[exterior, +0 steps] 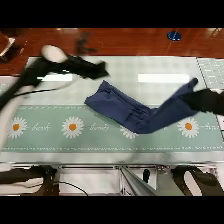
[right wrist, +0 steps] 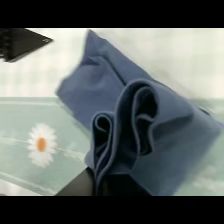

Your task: Fold the shirts.

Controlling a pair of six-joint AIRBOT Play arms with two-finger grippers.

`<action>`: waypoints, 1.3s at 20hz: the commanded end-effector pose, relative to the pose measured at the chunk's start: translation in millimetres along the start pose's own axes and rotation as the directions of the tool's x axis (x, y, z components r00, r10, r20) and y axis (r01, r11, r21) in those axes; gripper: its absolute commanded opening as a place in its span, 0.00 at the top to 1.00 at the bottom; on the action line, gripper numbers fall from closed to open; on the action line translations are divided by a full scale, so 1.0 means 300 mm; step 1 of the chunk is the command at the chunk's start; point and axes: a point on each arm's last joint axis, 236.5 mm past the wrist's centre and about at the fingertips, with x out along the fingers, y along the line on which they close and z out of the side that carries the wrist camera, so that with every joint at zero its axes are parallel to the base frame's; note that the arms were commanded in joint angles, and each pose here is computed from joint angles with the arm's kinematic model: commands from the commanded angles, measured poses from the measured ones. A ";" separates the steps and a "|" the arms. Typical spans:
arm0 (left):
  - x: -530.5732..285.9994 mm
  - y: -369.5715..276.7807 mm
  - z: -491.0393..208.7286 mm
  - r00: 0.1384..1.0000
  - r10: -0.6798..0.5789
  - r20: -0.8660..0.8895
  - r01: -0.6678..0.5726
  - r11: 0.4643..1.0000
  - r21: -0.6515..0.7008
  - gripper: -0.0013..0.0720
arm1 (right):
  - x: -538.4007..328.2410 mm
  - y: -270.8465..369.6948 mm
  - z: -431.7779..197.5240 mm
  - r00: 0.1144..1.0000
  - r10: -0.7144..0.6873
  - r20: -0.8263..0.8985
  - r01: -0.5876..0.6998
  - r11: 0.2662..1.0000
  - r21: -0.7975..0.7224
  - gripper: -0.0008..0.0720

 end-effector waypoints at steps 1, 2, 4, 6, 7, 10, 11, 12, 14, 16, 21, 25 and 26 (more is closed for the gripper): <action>-0.414 0.143 0.056 0.965 0.149 0.214 -0.158 0.987 0.028 0.96 | 0.108 0.073 0.137 0.979 0.196 0.060 -0.198 0.980 0.032 0.96; -0.490 0.157 0.026 0.952 0.173 0.253 -0.188 0.981 0.038 0.96 | 0.175 0.073 0.144 0.979 0.204 0.032 -0.205 0.978 0.036 0.96; -0.587 0.172 -0.061 0.931 0.200 0.304 -0.218 0.976 0.024 0.96 | 0.334 0.117 0.111 0.972 0.227 -0.069 -0.225 0.974 0.025 0.96; -0.618 0.182 -0.146 0.923 0.213 0.320 -0.228 0.974 0.009 0.96 | 0.520 0.167 0.084 0.961 0.234 -0.148 -0.235 0.972 0.010 0.96; -0.617 0.187 -0.183 0.923 0.216 0.319 -0.229 0.973 0.005 0.96 | 0.601 0.186 0.077 0.956 0.236 -0.176 -0.238 0.971 0.009 0.96; -0.585 0.221 -0.281 0.932 0.224 0.286 -0.229 0.973 -0.018 0.96 | 0.816 0.229 0.043 0.929 0.246 -0.276 -0.251 0.968 0.019 0.96; -0.569 0.237 -0.304 0.936 0.228 0.268 -0.229 0.973 -0.029 0.96 | 0.870 0.236 0.031 0.921 0.246 -0.302 -0.251 0.968 0.023 0.96; -0.552 0.256 -0.325 0.940 0.233 0.250 -0.229 0.972 -0.042 0.96 | 0.922 0.239 0.018 0.913 0.246 -0.327 -0.250 0.968 0.028 0.96; -0.530 0.283 -0.351 0.943 0.240 0.231 -0.233 0.971 -0.060 0.96 | 1.000 0.249 -0.017 0.895 0.248 -0.370 -0.250 0.967 0.044 0.96; -0.519 0.298 -0.360 0.943 0.245 0.224 -0.235 0.969 -0.071 0.96 | 1.063 0.257 -0.066 0.878 0.248 -0.409 -0.246 0.968 0.058 0.96; -0.512 0.316 -0.362 0.939 0.254 0.233 -0.241 0.967 -0.081 0.96 | 1.157 0.245 -0.119 0.875 0.236 -0.422 -0.228 0.971 0.070 0.71; -0.513 0.319 -0.355 0.936 0.256 0.239 -0.242 0.966 -0.087 0.96 | 1.017 0.192 -0.053 0.840 0.266 -0.473 -0.256 0.963 0.087 0.42; -0.512 0.322 -0.353 0.936 0.258 0.241 -0.244 0.966 -0.088 0.96 | 0.936 0.171 -0.018 0.831 0.267 -0.488 -0.262 0.962 0.080 0.42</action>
